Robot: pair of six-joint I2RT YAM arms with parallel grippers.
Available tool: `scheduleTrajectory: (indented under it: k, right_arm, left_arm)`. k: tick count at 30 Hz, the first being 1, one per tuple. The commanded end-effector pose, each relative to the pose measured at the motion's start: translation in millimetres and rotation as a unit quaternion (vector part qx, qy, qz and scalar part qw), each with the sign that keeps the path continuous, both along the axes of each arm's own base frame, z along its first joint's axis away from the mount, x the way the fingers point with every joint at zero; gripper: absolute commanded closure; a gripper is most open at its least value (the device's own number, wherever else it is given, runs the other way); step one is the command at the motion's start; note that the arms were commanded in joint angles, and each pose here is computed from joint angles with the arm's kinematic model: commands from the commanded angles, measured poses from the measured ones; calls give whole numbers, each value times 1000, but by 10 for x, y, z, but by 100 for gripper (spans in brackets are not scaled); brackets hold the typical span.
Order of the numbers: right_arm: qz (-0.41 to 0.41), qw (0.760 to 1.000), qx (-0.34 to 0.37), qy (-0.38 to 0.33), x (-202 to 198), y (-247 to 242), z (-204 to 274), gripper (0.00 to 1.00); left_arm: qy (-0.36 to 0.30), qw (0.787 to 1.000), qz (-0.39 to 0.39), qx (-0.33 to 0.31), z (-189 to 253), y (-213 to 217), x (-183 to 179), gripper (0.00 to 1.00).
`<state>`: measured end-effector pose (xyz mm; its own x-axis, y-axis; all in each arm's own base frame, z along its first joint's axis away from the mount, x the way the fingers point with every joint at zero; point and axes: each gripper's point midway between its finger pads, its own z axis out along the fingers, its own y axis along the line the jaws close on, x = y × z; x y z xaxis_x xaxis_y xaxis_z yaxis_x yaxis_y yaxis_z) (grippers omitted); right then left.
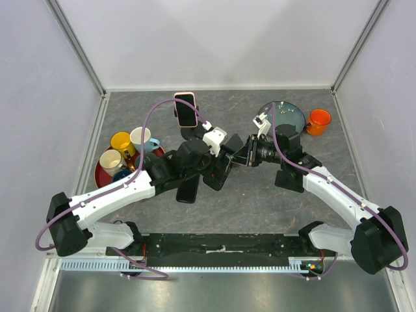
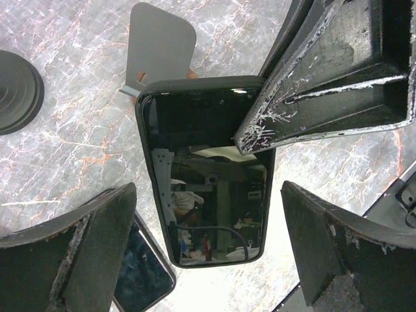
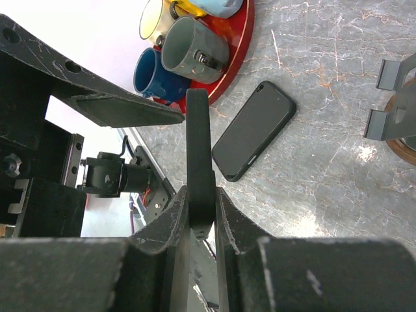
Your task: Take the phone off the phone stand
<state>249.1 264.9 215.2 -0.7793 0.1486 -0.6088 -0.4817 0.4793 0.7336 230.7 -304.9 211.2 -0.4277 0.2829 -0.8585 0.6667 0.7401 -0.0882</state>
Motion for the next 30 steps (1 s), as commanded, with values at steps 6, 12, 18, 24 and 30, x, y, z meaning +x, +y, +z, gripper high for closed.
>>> scheduleTrajectory:
  k: [6, 12, 18, 24, 30]
  right_arm:
    - [14, 998, 39, -42, 22, 84, 309, 100]
    - [17, 999, 36, -35, 15, 104, 265, 100]
    - [19, 999, 37, -35, 12, 117, 275, 100]
    - [20, 999, 36, -32, 11, 126, 256, 100]
    - [15, 999, 34, -29, 20, 122, 237, 98]
  left_arm:
    - [9, 1000, 15, -7, -15, -56, 35, 0]
    - [21, 1000, 3, -12, -32, -123, 5, 0]
    - [32, 999, 10, -8, -115, -150, 19, 0]
    - [34, 999, 34, 3, -185, -121, 79, 0]
    - [32, 999, 37, 11, -216, -123, 71, 12]
